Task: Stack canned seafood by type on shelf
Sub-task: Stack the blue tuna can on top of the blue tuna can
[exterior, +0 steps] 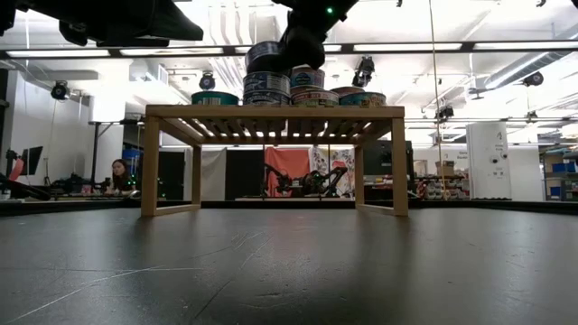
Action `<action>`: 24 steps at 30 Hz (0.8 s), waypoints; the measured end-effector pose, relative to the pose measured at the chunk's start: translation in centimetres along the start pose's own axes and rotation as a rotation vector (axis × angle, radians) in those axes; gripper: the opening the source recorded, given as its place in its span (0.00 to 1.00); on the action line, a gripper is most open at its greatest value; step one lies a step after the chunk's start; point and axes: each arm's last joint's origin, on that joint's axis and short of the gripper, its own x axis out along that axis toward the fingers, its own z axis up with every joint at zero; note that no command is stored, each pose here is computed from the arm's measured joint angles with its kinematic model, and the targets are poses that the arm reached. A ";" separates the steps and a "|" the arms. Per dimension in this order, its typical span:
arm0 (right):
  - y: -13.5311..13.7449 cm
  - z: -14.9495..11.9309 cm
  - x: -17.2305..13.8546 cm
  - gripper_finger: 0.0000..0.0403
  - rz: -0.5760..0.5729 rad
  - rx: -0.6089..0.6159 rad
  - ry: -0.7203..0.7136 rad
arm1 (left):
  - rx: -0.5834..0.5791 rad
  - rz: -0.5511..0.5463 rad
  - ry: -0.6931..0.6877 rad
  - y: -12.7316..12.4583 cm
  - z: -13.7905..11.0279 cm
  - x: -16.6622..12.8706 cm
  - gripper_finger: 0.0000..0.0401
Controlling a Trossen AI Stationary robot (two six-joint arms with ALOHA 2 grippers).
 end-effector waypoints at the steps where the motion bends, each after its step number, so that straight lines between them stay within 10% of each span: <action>1: 0.0 0.0 0.0 0.69 0.009 0.007 -0.009 | 0.000 0.000 0.000 0.0 0.0 0.0 0.95; 24: 0.1 0.2 0.0 0.85 0.067 0.124 -0.067 | -0.023 0.000 0.000 0.0 0.0 0.0 0.95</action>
